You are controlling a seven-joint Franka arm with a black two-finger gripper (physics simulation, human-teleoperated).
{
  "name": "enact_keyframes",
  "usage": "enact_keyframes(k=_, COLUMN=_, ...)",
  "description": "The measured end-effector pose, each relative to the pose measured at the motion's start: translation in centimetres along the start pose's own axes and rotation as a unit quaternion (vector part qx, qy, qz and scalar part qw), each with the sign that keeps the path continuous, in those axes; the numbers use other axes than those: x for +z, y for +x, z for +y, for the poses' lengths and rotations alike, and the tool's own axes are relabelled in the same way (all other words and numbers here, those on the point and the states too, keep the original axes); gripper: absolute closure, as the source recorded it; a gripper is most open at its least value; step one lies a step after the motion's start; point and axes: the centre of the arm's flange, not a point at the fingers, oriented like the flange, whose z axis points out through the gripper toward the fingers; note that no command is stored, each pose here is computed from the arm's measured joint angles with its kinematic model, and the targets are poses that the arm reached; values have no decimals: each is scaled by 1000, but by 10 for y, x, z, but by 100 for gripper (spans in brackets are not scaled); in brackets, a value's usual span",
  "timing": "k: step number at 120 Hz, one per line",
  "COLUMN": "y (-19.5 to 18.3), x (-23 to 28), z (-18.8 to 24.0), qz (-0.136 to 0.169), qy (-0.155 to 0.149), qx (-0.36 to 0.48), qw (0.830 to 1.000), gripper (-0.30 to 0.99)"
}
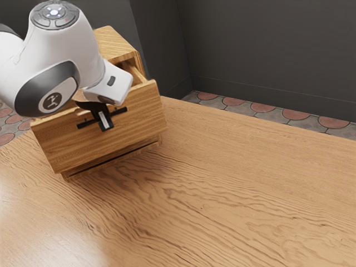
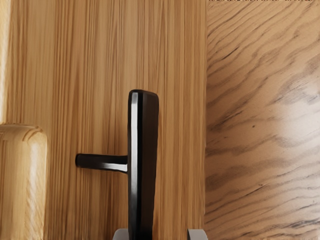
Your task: Pull the drawer handle with one arm to open the drawer
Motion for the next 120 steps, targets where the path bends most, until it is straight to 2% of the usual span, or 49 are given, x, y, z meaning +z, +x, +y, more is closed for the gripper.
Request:
enact_keyframes(k=16, y=-1, x=-10, z=12, qz=3, qy=0, qx=-2, qw=1000, gripper=68)
enact_keyframes(k=59, y=-1, x=-19, z=31, qz=2, qy=1, qx=-18, qw=1000, gripper=65)
enact_keyframes(k=120, y=-3, x=-42, z=57, qz=9, qy=9, qx=-35, qw=999, gripper=65)
